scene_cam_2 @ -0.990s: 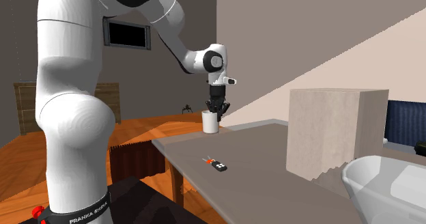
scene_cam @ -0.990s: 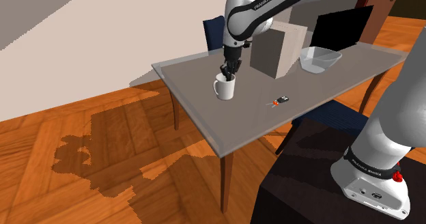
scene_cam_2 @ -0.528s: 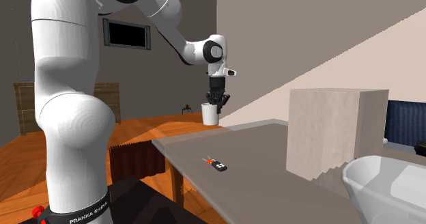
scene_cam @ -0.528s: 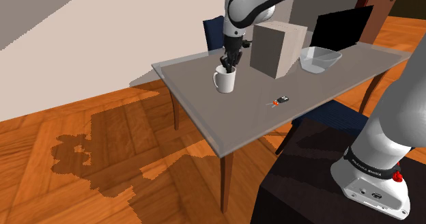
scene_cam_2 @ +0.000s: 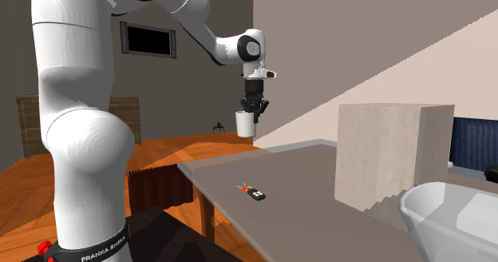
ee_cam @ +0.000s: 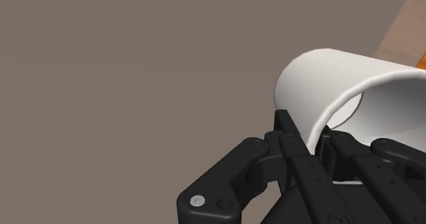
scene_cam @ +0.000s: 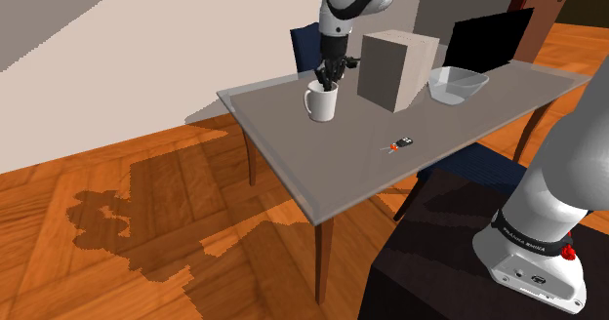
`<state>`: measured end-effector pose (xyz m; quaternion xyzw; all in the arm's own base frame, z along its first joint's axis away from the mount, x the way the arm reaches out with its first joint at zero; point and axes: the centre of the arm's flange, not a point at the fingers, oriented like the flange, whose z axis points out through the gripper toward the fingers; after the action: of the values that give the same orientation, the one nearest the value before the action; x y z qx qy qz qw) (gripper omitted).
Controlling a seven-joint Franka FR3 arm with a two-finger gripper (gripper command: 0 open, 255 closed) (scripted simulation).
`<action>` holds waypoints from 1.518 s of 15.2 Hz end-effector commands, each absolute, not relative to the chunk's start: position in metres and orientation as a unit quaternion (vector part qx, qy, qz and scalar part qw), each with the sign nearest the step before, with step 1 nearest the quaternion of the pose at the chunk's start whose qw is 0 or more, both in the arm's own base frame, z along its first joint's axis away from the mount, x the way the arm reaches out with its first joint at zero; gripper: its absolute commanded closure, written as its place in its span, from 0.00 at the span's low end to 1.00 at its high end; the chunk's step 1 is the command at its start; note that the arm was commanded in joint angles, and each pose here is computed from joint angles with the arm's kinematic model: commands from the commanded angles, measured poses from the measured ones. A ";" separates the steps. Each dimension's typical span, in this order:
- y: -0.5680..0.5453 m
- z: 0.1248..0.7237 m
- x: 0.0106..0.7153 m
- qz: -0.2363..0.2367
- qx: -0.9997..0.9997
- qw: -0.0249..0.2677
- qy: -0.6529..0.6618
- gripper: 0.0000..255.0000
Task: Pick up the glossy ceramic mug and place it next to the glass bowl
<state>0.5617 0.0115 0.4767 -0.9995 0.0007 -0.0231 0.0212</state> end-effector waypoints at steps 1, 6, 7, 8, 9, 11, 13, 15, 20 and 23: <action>0.011 0.488 0.561 -0.023 -1.000 0.021 0.001 1.00; 0.011 0.514 0.561 -0.023 -1.000 0.021 0.001 1.00; 0.011 0.519 0.561 -0.023 -1.000 0.021 0.001 1.00; 0.011 0.525 0.561 -0.023 -1.000 0.021 0.001 1.00; 0.011 0.530 0.561 -0.023 -1.000 0.021 0.001 1.00; 0.011 0.537 0.561 -0.023 -1.000 0.021 0.001 1.00; -0.010 0.537 0.545 -0.023 -1.000 0.021 0.001 1.00; -0.031 0.537 0.529 -0.023 -1.000 0.021 0.001 1.00; -0.084 0.537 0.490 -0.023 -1.000 0.021 0.001 1.00; -0.115 0.537 0.466 -0.023 -1.000 0.021 0.001 1.00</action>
<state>0.4743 -0.1023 0.5399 -0.9995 0.0013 -0.0229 0.0212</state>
